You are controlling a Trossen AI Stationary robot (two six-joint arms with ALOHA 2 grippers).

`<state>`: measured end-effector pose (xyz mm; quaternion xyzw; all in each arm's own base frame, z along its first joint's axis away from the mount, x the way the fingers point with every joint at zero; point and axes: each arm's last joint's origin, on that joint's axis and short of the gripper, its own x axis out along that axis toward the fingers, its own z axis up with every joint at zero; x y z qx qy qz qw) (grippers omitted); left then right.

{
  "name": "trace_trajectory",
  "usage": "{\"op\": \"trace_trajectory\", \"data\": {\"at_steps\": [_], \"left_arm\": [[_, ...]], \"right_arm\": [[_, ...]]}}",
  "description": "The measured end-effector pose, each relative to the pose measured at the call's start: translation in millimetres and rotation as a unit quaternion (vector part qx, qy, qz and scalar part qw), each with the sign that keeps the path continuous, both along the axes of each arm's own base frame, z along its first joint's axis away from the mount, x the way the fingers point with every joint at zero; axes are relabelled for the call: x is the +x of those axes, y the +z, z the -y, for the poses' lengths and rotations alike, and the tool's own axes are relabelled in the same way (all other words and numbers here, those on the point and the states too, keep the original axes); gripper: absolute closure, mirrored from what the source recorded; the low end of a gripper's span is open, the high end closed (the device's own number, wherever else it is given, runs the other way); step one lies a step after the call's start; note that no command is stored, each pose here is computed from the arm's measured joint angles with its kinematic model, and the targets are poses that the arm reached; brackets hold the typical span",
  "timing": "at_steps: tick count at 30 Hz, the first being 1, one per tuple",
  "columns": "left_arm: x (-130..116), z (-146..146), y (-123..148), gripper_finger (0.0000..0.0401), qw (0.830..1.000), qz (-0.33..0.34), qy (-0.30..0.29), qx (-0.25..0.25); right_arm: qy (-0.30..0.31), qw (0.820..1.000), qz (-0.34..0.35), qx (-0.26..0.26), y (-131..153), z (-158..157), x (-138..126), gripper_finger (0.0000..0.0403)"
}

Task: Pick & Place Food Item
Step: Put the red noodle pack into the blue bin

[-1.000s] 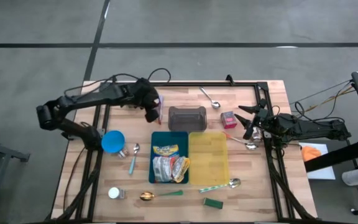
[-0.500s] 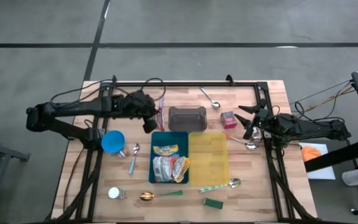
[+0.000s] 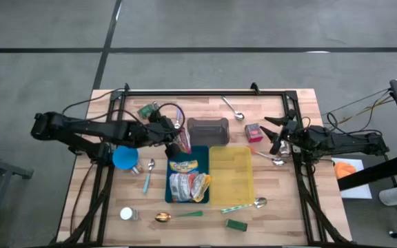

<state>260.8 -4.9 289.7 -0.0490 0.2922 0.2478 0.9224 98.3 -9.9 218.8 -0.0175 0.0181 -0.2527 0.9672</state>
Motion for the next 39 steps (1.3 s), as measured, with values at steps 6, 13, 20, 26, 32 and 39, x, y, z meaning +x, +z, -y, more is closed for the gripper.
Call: {"op": "trace_trajectory", "data": {"at_steps": [6,13,20,26,32,39], "left_arm": [[12,3,-15,0.0399,0.999,-0.008,0.025,-0.025],[26,5,-38,0.0399,0.997,-0.029,0.053,-0.052],[42,7,-70,0.0399,0.992,-0.072,0.076,-0.064],[50,7,-92,0.0399,0.988,-0.099,0.094,-0.076],[51,8,-95,0.0399,0.987,-0.101,0.098,-0.083],[48,7,-88,0.0364,0.988,-0.088,0.096,-0.085]], "right_arm": [[0.0,1.0,0.0,0.0,0,0,0,0.0203],[0.0,1.0,0.0,0.0,0,0,0,0.0203],[0.0,1.0,0.0,0.0,0,0,0,0.0203],[0.0,1.0,0.0,0.0,0,0,0,0.0203],[0.0,1.0,0.0,0.0,0,0,0,0.0203],[0.0,1.0,0.0,0.0,0,0,0,0.0203]]}}
